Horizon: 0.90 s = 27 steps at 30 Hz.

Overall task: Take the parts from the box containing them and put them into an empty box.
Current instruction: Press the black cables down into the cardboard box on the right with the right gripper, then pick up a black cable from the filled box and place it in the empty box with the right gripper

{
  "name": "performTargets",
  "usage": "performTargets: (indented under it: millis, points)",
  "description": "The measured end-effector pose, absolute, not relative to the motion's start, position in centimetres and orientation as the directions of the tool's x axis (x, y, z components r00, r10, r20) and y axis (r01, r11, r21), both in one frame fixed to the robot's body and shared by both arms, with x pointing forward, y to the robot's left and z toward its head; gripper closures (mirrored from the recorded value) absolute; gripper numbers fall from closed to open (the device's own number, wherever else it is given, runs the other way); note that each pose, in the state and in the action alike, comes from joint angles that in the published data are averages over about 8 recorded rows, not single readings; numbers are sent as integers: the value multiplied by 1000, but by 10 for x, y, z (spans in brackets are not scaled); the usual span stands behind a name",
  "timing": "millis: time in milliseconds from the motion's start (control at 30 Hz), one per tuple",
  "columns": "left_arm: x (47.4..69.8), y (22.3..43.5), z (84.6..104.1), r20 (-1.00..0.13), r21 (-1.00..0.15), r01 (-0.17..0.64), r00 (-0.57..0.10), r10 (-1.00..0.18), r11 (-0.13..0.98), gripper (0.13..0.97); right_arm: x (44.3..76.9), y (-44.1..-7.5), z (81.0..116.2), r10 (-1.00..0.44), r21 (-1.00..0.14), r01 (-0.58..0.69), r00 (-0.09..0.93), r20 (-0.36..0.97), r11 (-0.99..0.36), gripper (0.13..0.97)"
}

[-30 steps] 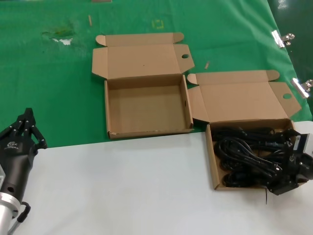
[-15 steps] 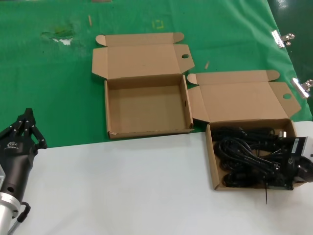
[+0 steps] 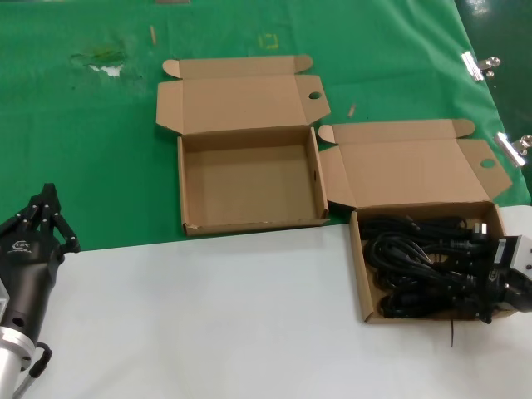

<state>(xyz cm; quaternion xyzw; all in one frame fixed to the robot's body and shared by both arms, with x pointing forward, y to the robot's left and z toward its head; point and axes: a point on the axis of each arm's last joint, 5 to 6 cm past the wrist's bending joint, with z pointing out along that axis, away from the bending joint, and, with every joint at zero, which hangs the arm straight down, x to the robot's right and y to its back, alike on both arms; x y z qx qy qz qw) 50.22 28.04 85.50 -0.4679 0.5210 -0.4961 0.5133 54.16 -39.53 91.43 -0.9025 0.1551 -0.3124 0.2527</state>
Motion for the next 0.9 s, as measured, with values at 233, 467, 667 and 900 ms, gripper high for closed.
performTargets:
  millis: [233, 467, 667, 900]
  points:
    - [502, 280, 855, -71, -997, 22, -35, -997, 70, 957, 541, -396, 914, -431, -550, -114, 756, 492, -828, 853]
    - [502, 280, 855, -71, -997, 22, -35, -997, 70, 957, 541, -397, 919, -418, -543, -98, 756, 504, -834, 913]
    - [502, 280, 855, -71, -997, 22, -35, -997, 70, 957, 541, -398, 926, -405, -537, -84, 755, 515, -840, 927]
    - [502, 280, 855, -71, -997, 22, -35, -997, 70, 957, 540, -400, 935, -383, -526, -64, 760, 525, -848, 927]
